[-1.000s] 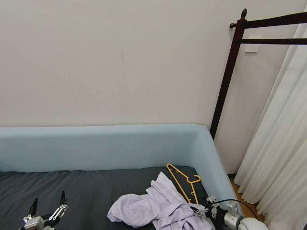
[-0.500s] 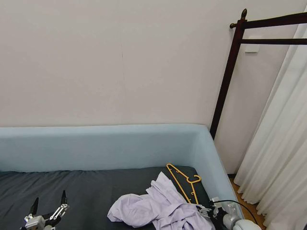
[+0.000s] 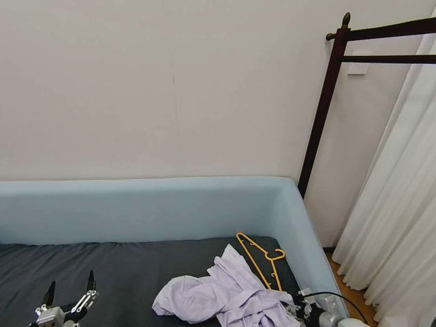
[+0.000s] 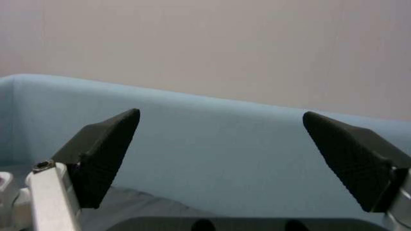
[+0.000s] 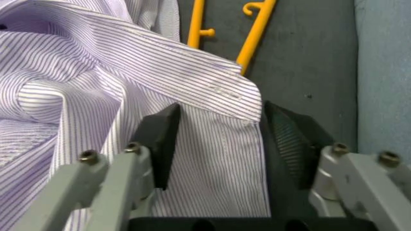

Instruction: Pick up the clothes from the sofa and hang them on the clothes hanger.

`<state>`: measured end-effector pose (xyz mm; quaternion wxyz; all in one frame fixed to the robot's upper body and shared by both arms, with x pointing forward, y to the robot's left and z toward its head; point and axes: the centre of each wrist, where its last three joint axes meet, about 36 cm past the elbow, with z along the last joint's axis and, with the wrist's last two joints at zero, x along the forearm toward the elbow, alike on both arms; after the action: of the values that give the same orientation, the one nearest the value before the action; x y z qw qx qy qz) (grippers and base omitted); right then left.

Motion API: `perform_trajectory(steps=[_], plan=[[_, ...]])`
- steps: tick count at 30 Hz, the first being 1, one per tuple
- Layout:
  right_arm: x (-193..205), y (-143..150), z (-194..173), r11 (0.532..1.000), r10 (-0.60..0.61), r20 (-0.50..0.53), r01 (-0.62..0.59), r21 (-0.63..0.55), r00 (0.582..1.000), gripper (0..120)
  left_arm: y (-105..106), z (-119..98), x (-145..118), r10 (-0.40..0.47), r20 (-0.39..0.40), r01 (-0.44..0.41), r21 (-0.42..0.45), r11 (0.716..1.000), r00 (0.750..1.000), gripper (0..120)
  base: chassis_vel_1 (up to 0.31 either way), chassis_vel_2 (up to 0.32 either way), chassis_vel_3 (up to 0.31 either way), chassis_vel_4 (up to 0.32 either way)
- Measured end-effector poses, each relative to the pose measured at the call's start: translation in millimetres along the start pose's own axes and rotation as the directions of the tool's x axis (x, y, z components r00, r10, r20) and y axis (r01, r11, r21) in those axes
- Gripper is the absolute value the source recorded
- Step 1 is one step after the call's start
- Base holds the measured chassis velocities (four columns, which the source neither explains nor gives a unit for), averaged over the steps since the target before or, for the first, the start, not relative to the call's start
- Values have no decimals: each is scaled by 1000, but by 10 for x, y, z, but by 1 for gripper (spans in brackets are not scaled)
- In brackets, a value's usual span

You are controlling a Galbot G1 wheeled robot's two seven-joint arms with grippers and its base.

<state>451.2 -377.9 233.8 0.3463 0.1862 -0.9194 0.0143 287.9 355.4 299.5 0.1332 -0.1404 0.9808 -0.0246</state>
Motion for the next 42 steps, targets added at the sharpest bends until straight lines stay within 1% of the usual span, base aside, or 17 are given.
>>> perform_trajectory(steps=[2,14,20,23,24,27,28,31,32,33,34,35,36,37,38,39,42], plan=[[-1,0,1,1000,-2,1,2,0,1000,47,1,1,0,-1,0,1,0,1000,1000,100,0,0,0,0],[38,-11,16,999,-29,30,27,45,999,0,23,-3,-8,-8,3,8,-2,1000,1000,100,0,0,0,0],[90,1,-55,993,-41,121,27,115,992,0,37,-8,-12,-10,5,10,-4,1000,1000,100,0,0,0,0],[168,54,-260,981,-32,249,-17,193,968,0,42,-10,-19,-10,6,10,-5,1000,1000,100,0,0,0,0],[168,54,-260,981,-32,249,-17,193,968,0,42,-10,-19,-10,6,10,-5,1000,1000,100,0,0,0,0],[322,153,-643,948,-7,426,-130,292,905,0,18,-3,-21,-4,5,4,-1,1000,1000,100,0,0,0,0],[322,153,-643,948,-7,426,-130,292,905,0,18,-3,-21,-4,5,4,-1,1000,1000,100,0,0,0,0],[568,379,-1150,920,4,582,-231,317,813,0,-85,17,-22,26,11,-26,18,1000,1000,100,0,0,0,0],[618,429,-1243,916,1,608,-245,318,794,0,-112,21,-27,38,17,-38,24,999,999,100,0,0,0,0],[618,429,-1243,916,1,608,-245,318,794,0,-112,21,-27,38,17,-38,24,999,999,100,0,0,0,0],[727,542,-1432,908,-3,662,-275,315,750,0,-162,29,-42,67,34,-68,39,997,997,100,0,0,0,0],[788,605,-1531,906,-7,689,-287,312,725,0,-183,31,-53,81,46,-83,48,995,996,100,0,0,0,0],[922,751,-1736,907,-26,740,-296,300,672,0,-231,26,-97,121,80,-127,78,989,989,100,0,0,0,0],[1019,853,-1865,911,-45,770,-291,294,636,0,-265,11,-147,154,111,-165,104,981,982,100,0,0,0,0],[1019,853,-1865,911,-45,770,-291,294,636,0,-265,11,-147,154,111,-165,104,981,982,100,0,0,0,0],[1131,972,-1994,916,-74,796,-274,292,601,0,-296,-15,-207,187,144,-206,131,970,972,100,0,0,0,0],[1307,1143,-2189,923,-125,827,-240,299,549,0,-354,-85,-329,249,206,-285,165,944,946,100,0,0,0,0]])
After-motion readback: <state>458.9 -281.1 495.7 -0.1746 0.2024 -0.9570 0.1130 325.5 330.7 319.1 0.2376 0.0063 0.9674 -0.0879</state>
